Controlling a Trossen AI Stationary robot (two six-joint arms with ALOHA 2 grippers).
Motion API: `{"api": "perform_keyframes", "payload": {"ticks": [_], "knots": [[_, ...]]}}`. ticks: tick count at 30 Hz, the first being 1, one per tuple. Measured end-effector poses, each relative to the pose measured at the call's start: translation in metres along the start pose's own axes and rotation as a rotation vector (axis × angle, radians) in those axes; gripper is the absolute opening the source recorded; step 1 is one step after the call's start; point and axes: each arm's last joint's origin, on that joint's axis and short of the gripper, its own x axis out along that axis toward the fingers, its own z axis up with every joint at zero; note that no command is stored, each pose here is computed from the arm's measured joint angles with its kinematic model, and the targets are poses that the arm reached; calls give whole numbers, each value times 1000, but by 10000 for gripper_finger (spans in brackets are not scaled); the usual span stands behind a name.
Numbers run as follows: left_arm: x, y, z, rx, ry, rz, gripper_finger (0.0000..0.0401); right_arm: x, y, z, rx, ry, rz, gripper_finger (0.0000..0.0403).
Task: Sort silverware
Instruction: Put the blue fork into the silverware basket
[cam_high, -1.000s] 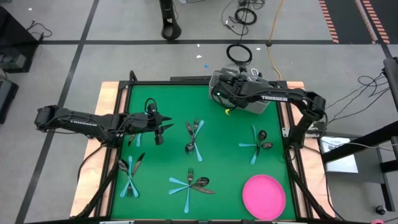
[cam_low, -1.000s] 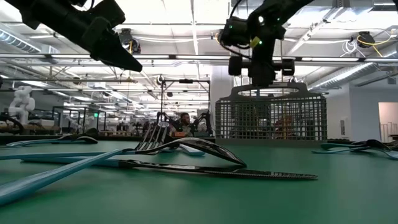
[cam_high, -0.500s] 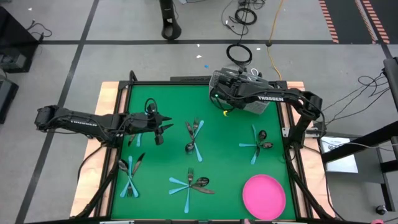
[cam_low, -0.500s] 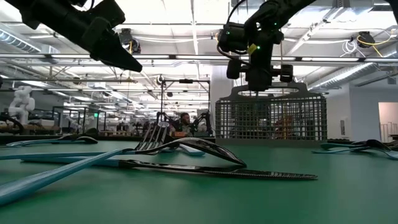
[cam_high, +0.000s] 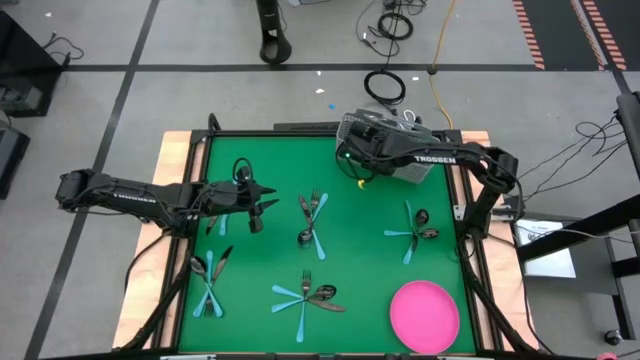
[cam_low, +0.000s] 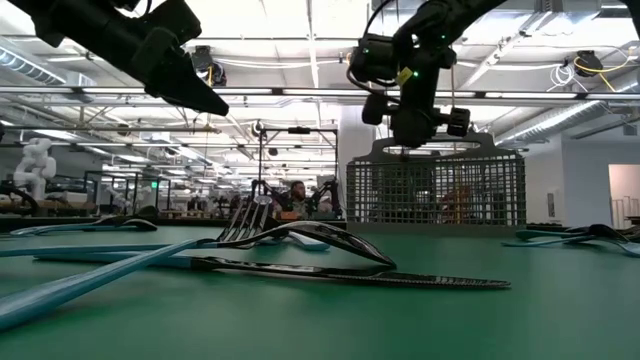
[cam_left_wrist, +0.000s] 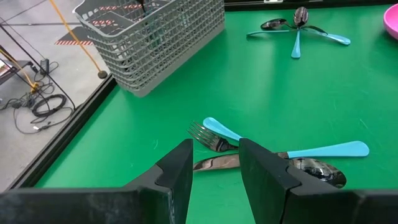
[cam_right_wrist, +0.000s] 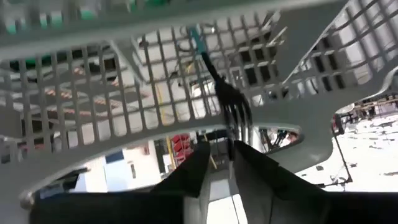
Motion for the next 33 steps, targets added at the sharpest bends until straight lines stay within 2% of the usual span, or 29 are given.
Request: {"api": "perform_keyframes", "payload": {"ticks": [9,12,16,18,21,24,26,29,33], "knots": [[0,0,0,0,0,0,132,-19,-2,3,-6,36,-48,120],[0,0,0,-1,0,0,132,-37,-6,-6,28,10,-105,127],[0,0,0,-3,-1,0,132,-63,-12,-24,151,-46,-188,127],[0,0,0,-2,0,-1,132,-75,-12,-34,243,-68,-226,127],[0,0,0,-2,0,-5,132,-93,-10,-47,448,-111,-271,128],[0,0,0,-3,-1,-7,132,-109,-5,-53,699,-241,-295,128],[0,0,0,-4,-1,-8,132,-121,-1,-55,867,-379,-288,128],[0,0,0,-7,-1,-8,132,-136,1,-51,1120,-643,-206,128],[0,0,0,-17,-5,-9,132,-150,-6,-43,1471,-1011,27,128]]}}
